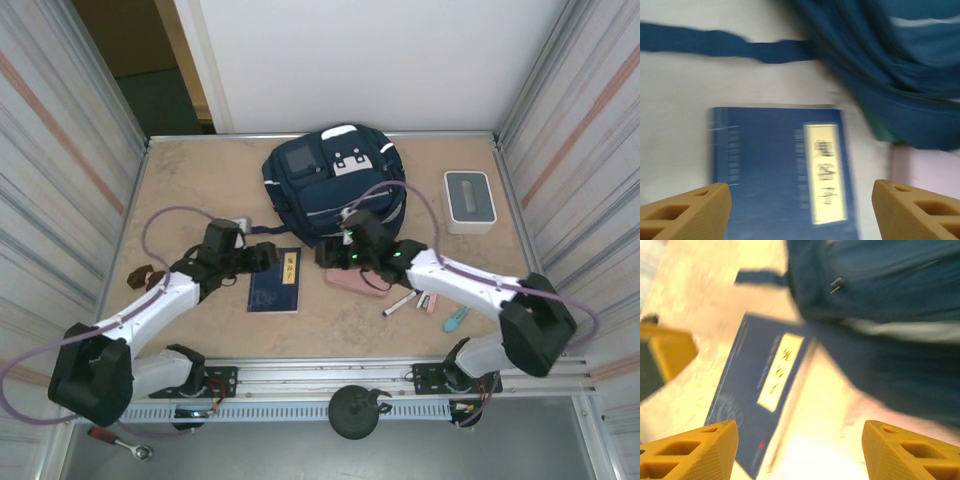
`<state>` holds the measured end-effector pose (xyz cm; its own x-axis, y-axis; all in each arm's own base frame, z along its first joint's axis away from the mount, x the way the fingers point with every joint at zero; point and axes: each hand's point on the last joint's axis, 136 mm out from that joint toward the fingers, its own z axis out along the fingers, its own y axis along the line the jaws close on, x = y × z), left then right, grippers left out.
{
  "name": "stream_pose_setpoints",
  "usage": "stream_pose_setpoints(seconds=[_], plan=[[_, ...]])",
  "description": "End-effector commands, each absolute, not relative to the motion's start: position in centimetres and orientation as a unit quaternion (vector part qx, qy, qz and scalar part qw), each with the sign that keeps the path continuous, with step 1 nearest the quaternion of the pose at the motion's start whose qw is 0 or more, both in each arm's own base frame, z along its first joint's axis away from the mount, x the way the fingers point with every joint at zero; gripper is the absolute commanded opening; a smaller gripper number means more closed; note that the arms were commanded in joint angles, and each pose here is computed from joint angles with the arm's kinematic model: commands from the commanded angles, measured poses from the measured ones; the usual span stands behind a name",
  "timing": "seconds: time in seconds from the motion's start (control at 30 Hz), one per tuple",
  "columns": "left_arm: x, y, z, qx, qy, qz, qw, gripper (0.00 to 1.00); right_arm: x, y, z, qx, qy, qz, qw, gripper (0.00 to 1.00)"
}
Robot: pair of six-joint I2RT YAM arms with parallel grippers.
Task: Pack the student bag
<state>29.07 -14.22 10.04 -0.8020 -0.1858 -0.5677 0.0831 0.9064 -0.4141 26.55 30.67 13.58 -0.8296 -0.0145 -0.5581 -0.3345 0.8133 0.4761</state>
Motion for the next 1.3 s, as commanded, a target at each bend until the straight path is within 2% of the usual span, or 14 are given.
stream_pose_setpoints(seconds=[0.0, 0.23, 0.53, 0.77, 0.87, 1.03, 1.17, 1.27], plan=[[27.9, -12.1, 7.2, -0.065, 0.935, -0.22, 0.27, 0.74, 25.1, 34.4, 11.9, -0.098, 0.918, 0.312, 0.226, 0.65], [27.4, -12.8, 5.0, -0.068, 0.937, -0.258, 0.225, 0.7, 25.2, 37.6, 7.5, -0.065, 0.939, 0.292, 0.168, 0.61], [25.5, -13.5, 1.9, -0.062, 0.945, -0.263, 0.184, 0.62, 25.8, 38.9, 4.1, -0.018, 0.949, 0.277, 0.148, 0.57], [24.2, -15.1, 1.1, -0.045, 0.948, -0.266, 0.168, 0.48, 26.1, 40.0, 3.4, -0.007, 0.945, 0.294, 0.143, 0.53], [23.8, -15.5, 0.9, -0.043, 0.947, -0.272, 0.167, 0.44, 26.4, 40.7, 4.0, -0.004, 0.937, 0.317, 0.149, 0.45], [23.7, -15.8, 1.4, -0.04, 0.944, -0.277, 0.175, 0.41, 27.0, 41.0, 4.6, 0.006, 0.93, 0.328, 0.164, 0.24], [24.1, -15.4, 2.3, -0.039, 0.942, -0.27, 0.194, 0.41, 27.5, 40.4, 5.3, 0.007, 0.927, 0.33, 0.18, 0.05], [24.6, -14.5, 3.3, -0.05, 0.938, -0.267, 0.216, 0.47, 27.8, 40.1, 6.6, -0.005, 0.918, 0.351, 0.187, 0.0]])
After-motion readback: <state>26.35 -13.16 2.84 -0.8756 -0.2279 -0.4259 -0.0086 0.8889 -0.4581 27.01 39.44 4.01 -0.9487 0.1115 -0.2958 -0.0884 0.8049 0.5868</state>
